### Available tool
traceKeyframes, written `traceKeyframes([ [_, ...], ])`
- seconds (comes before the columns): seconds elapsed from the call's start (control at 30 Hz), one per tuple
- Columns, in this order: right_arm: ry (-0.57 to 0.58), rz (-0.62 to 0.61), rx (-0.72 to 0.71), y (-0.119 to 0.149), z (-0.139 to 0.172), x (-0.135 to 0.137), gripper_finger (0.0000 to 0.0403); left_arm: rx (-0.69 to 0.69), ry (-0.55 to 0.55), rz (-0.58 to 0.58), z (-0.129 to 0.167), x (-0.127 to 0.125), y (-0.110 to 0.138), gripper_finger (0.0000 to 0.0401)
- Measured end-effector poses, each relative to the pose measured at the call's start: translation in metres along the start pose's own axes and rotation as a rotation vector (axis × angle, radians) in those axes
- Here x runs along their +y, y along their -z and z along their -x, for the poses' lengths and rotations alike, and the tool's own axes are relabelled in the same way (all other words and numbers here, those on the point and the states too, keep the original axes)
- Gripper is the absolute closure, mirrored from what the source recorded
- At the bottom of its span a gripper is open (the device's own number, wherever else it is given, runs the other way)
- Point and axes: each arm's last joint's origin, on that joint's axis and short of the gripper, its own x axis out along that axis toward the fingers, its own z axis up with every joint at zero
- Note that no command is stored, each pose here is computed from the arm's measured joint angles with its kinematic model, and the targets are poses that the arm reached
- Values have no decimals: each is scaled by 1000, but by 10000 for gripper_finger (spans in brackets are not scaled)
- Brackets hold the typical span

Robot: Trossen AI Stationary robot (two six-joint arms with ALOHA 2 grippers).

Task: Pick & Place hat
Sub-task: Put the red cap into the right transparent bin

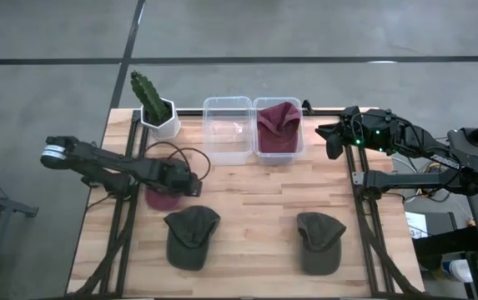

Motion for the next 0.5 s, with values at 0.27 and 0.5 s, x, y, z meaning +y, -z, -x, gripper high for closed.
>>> traceKeyframes([
  [0.27,0,0,0,0,0,0,314,5,-88,-15,-7,2,1,197],
  [0.5,1,1,0,0,0,0,314,26,-138,-35,-28,-3,5,197],
])
